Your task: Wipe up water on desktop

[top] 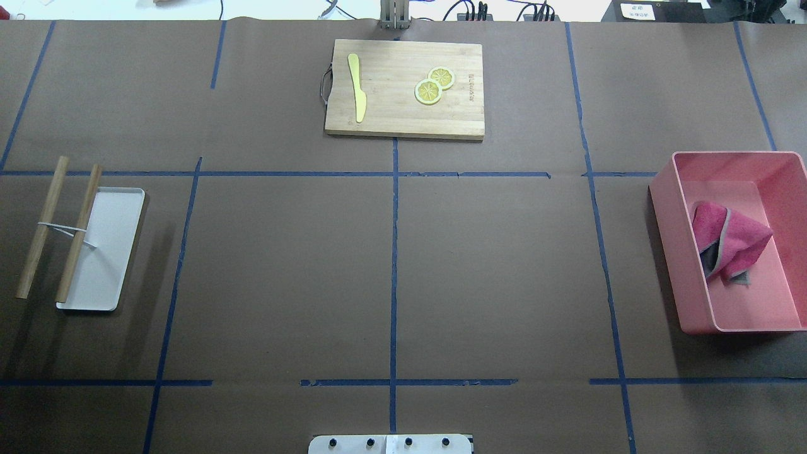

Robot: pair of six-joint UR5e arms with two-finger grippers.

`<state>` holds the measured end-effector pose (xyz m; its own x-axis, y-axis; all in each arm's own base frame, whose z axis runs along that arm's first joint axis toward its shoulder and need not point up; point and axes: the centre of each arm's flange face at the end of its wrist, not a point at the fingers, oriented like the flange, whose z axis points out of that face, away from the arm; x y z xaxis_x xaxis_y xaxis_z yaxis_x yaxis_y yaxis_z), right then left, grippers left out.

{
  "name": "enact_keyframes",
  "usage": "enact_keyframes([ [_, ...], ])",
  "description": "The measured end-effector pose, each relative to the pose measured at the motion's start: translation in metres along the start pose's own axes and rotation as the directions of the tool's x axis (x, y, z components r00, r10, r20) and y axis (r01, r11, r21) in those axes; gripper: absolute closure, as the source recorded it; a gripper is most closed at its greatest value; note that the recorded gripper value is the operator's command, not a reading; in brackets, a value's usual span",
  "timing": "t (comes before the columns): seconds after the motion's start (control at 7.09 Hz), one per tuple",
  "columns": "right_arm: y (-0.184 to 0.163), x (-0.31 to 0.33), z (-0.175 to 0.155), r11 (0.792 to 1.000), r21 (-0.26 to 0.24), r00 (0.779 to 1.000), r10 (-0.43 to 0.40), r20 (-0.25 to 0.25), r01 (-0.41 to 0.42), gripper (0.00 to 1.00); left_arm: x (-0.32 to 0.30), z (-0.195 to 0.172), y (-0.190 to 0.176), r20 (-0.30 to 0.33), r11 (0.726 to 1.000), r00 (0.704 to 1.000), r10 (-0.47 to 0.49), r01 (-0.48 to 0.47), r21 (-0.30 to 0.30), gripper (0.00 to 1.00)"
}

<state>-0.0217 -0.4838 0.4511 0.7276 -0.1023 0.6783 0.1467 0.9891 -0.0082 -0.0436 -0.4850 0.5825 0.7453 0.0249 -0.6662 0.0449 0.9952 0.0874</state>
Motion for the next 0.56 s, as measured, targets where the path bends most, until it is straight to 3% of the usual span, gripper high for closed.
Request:
enact_keyframes([
  [0.28,0.013,0.073,0.013,0.994,0.106,0.997,0.027,0.074,-0.035,0.00,-0.009,-0.002,0.005,0.002,1.000,1.000,-0.020,0.020,0.000,0.00],
  [0.56,0.021,0.134,0.044,0.986,0.143,0.984,0.058,0.170,-0.083,0.00,-0.031,0.010,0.022,0.006,0.999,1.000,-0.031,0.031,-0.031,0.00],
])
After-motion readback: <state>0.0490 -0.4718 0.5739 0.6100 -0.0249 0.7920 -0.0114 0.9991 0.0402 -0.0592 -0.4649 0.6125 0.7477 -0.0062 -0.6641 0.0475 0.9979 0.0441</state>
